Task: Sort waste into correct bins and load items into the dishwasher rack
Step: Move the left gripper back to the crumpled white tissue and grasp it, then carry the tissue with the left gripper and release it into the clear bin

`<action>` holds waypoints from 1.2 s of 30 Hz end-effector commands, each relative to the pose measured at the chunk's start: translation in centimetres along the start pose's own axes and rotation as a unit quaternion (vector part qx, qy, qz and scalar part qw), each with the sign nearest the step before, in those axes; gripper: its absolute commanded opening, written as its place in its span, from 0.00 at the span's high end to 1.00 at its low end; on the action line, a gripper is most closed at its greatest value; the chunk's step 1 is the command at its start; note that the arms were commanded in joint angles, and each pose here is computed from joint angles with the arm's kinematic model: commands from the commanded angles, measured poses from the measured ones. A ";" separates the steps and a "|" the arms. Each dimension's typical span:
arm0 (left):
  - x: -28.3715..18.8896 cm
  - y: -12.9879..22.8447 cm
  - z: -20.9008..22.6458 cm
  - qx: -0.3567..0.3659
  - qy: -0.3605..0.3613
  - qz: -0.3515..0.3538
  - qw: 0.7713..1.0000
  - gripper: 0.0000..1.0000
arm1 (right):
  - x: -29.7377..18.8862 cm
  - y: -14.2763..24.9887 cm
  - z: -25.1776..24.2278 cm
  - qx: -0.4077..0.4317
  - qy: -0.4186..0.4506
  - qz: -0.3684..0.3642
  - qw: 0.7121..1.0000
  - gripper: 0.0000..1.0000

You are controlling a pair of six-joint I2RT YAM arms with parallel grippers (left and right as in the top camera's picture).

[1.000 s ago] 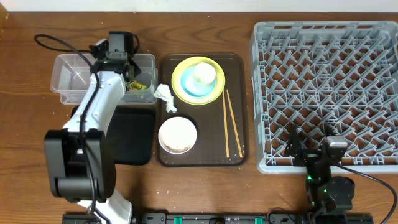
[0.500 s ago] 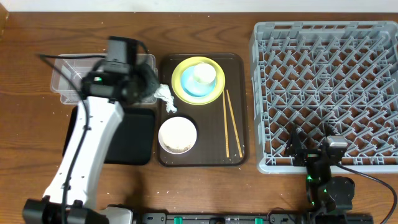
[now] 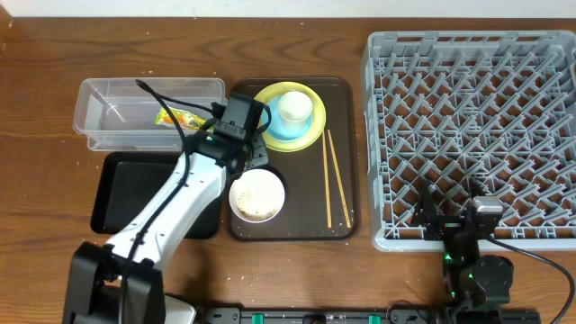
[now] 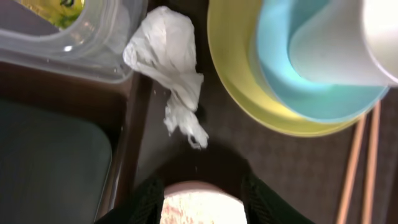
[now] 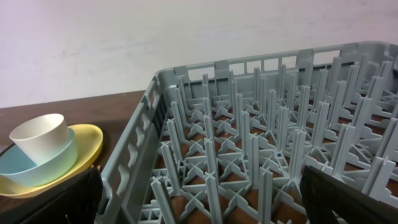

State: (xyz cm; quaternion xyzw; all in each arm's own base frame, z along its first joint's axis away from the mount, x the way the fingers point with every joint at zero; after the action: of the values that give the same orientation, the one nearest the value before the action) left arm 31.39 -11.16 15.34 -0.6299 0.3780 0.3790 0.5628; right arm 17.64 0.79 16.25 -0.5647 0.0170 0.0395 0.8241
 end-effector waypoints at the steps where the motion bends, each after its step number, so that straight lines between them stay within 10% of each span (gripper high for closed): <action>1: 1.0 0.1 0.4 0.004 -0.020 -0.004 1.000 0.56 | 0.0 0.1 0.0 0.003 0.001 0.001 1.000 0.01; 26: 8.9 1.4 0.6 0.014 -0.069 0.038 0.997 0.58 | 0.0 0.1 0.0 0.004 0.001 0.001 1.000 0.01; 31: 8.8 1.0 0.4 0.012 -0.064 0.028 0.997 0.88 | 0.0 0.1 0.0 0.004 0.001 0.001 1.000 0.01; 36: 6.5 -0.5 -0.2 0.006 -0.041 -0.003 0.999 0.94 | 0.0 0.1 0.0 0.003 0.001 0.001 1.000 0.01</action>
State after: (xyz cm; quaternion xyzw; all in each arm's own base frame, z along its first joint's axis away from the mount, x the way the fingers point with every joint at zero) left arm 34.23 -11.42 7.24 -0.5929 0.3665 0.4254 0.5772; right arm 17.64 0.79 16.25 -0.5647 0.0168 0.0397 0.8241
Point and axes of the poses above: each gripper's point midway between its finger pads, its own x axis out along the fingers, its own z axis along the line the jaws close on, y = z × x, the point moved 7 cm from there along -x, back along the fingers, and after that the axes turned 11 degrees about x, right-handed, at the moved point
